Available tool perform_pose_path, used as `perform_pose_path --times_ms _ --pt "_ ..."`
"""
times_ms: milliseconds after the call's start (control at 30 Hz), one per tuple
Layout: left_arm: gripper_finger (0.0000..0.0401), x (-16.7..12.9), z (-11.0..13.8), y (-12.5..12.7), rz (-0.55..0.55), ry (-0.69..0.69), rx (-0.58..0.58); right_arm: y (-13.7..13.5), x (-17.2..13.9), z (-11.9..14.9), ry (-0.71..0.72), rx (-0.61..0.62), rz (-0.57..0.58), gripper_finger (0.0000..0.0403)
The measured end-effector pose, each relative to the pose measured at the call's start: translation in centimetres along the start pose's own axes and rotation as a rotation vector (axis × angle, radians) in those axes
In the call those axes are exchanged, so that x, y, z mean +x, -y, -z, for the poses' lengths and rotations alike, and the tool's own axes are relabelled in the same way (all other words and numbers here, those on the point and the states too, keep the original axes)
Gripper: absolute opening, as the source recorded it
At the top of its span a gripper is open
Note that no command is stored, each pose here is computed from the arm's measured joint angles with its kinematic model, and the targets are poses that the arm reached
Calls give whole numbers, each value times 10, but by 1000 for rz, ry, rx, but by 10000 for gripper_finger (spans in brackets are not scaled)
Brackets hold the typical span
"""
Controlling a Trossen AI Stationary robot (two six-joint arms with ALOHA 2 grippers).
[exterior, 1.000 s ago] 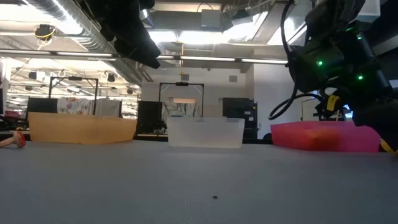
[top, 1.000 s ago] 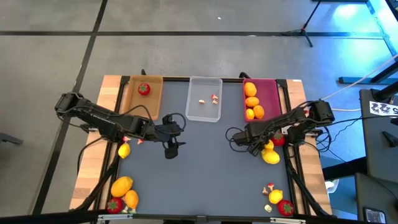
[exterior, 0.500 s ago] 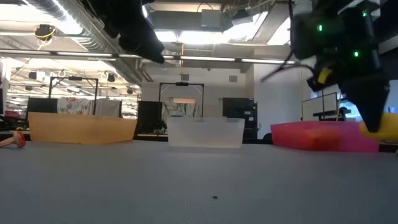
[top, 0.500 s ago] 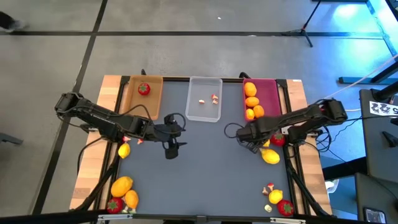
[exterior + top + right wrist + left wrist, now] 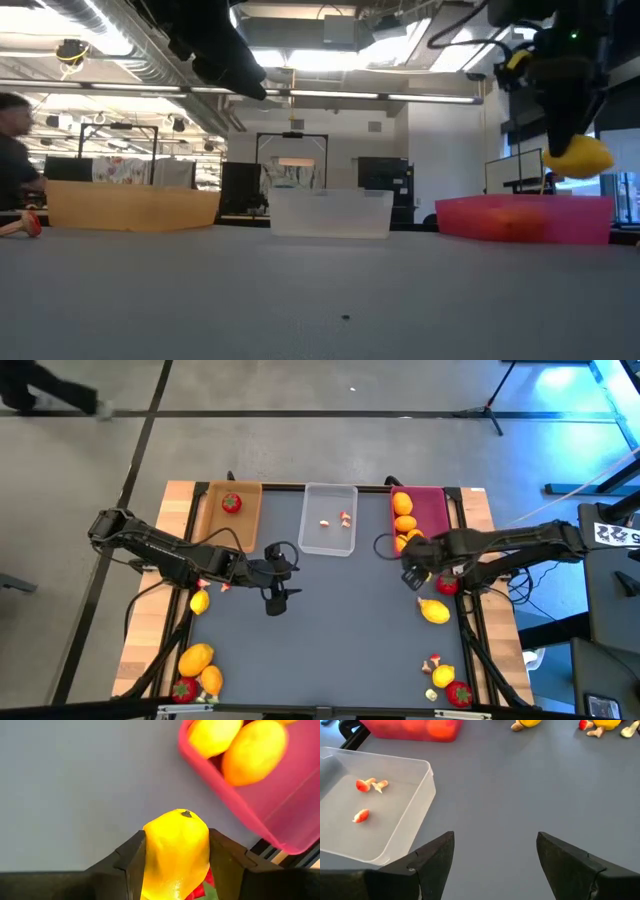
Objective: Sort produce into baskets
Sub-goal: Put the lemon into the pink bin
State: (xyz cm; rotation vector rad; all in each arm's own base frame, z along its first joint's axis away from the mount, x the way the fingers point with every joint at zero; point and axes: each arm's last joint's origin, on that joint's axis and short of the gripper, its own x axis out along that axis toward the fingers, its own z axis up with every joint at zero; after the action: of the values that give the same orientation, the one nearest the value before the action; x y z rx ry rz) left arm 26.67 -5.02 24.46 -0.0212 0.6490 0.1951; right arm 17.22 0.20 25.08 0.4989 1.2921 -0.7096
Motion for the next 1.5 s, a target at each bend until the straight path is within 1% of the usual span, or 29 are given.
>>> perform_pose_path --times_ms 200,333,533,867,967,1133,1500 --pt "278 0 0 0 0 0 -1 25 -11 -6 98 71 6 169" --pt "278 0 0 0 0 0 -1 40 -14 -12 147 114 41 169" --pt "278 0 0 0 0 0 -2 59 -12 -23 165 155 98 169" --pt "278 0 0 0 0 0 -2 90 -9 -51 276 227 125 170" --pt "278 0 0 0 0 0 -1 100 -5 -59 279 245 121 170" --pt "278 0 0 0 -1 0 -1 115 6 -71 252 259 160 170" --pt "279 0 0 0 -1 0 -2 146 41 -102 213 321 238 170"
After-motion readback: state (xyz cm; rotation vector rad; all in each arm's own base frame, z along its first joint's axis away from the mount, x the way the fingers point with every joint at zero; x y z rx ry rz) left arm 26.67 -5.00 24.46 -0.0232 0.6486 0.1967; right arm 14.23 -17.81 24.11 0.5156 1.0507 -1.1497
